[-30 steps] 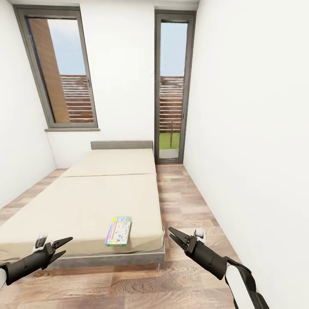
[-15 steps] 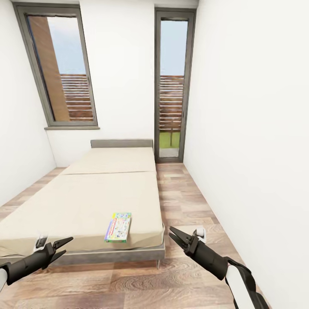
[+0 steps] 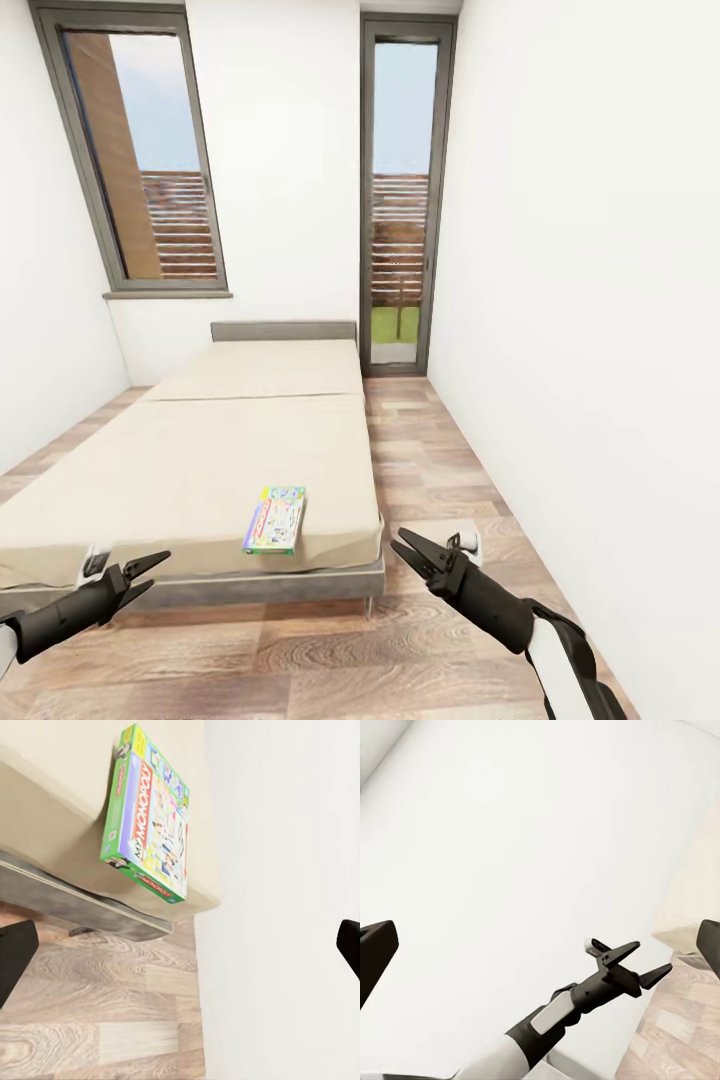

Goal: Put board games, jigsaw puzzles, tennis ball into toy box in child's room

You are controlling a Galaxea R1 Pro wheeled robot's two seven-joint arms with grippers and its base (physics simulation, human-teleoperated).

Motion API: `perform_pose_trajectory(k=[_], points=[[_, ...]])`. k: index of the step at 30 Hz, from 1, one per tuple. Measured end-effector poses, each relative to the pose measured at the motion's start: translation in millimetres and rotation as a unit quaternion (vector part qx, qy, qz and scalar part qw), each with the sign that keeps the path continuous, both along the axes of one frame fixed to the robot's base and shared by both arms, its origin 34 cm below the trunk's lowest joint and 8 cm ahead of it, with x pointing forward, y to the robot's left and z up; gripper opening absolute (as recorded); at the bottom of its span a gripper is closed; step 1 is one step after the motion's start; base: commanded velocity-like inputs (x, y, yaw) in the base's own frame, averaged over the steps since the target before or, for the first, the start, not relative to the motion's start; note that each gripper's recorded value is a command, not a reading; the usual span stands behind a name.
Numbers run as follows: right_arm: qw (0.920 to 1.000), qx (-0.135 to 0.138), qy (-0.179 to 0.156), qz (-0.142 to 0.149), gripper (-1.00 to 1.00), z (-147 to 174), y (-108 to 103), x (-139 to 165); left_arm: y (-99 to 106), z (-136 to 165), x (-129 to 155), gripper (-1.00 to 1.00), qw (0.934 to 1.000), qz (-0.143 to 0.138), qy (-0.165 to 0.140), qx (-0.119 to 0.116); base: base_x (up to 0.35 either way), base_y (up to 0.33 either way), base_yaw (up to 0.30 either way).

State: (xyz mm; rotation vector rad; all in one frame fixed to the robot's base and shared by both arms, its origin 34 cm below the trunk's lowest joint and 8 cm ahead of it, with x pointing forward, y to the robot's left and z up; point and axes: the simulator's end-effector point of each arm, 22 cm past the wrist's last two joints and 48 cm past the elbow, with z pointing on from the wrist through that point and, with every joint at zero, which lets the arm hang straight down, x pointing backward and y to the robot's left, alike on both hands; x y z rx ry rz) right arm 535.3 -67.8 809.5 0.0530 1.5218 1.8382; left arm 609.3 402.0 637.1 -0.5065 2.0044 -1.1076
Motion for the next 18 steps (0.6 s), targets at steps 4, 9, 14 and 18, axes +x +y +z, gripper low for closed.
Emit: perform_pose_trajectory(k=[4,9,14,18], points=[[1.0,0.0,0.0,0.001,1.0,-8.1,0.1,-1.9,-0.7,-9.0,-1.6,1.0,1.0,-0.001,0.0,0.001,0.0,0.0,0.0],[1.0,0.0,0.0,0.001,1.0,-18.8,0.1,-4.1,-1.2,-20.2,-3.7,1.0,1.0,-0.001,0.0,0.002,0.0,0.0,0.0],[1.0,0.001,0.0,0.001,1.0,-29.5,0.1,-6.4,-1.1,-32.2,-6.0,1.0,1.0,-0.001,-0.001,0.004,0.0,0.0,0.0],[1.0,0.001,0.0,0.001,1.0,-38.1,0.1,-8.2,-2.5,-42.3,-8.0,1.0,1.0,-0.001,-0.001,0.003,0.0,0.0,0.0]])
